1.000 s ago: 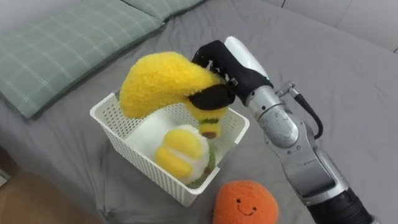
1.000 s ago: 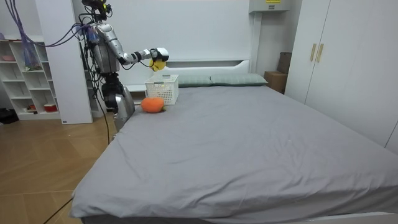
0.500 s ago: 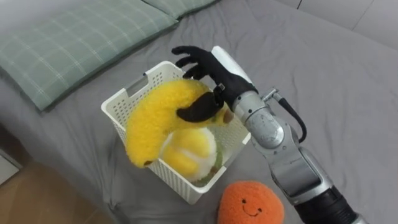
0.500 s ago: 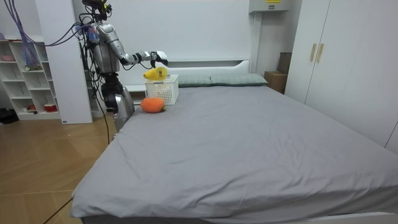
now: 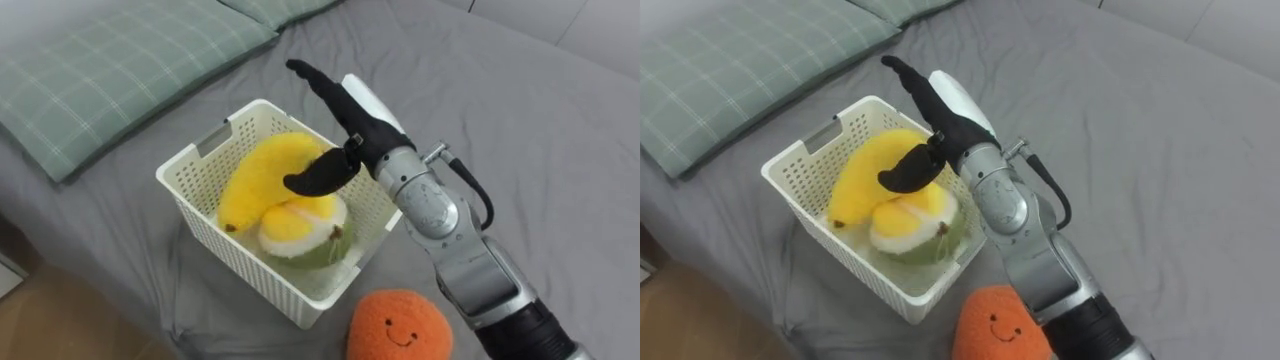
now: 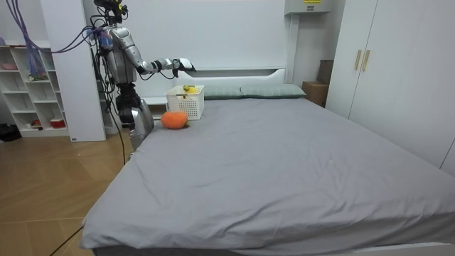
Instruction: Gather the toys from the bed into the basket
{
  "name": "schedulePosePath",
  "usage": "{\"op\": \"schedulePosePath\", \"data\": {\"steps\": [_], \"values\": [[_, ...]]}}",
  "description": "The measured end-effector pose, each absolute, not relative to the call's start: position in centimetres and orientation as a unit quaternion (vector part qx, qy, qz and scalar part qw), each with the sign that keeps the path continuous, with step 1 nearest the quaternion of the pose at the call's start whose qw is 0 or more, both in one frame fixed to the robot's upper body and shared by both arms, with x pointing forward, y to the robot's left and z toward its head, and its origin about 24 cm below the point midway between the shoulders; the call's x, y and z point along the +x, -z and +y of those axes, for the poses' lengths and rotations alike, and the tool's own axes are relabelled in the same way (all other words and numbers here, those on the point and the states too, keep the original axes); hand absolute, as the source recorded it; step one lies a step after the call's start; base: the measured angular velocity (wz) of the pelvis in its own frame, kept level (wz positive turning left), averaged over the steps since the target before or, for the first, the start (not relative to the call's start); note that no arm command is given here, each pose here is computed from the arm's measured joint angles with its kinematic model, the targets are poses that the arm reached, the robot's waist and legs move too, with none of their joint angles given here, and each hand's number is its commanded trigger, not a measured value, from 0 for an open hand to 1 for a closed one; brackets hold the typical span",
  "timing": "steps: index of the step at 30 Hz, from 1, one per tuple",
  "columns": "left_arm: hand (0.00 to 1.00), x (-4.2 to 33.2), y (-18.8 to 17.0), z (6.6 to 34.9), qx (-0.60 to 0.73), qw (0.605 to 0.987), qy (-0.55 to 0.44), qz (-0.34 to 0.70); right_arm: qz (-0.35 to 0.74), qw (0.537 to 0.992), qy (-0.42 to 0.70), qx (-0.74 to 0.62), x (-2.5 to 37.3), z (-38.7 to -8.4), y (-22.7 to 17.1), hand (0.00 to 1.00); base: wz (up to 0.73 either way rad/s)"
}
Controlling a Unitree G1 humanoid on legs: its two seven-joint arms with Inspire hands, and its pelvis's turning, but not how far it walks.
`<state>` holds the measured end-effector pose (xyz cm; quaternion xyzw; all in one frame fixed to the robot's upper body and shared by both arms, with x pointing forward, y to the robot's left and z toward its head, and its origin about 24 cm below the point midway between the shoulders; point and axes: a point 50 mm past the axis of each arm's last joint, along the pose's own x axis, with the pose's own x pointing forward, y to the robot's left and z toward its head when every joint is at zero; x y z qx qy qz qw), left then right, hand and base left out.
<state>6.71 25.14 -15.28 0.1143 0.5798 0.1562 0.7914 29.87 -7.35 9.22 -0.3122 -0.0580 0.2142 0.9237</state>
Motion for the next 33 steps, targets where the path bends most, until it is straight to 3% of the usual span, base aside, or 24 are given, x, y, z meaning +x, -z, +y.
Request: {"op": "schedulePosePath", "data": {"steps": [22, 33], "values": [[0.00, 6.7, 15.2, 25.3, 0.132, 0.789, -0.150, 0.581, -0.017, 0.922, -0.198, -0.332, 30.4, -9.0, -7.5, 0.00, -0.01], [0.00, 4.6, 15.9, 25.1, 0.100, 0.767, -0.172, 0.609, -0.031, 0.949, -0.119, -0.289, 31.2, -12.6, -8.8, 0.00, -0.04]]}}
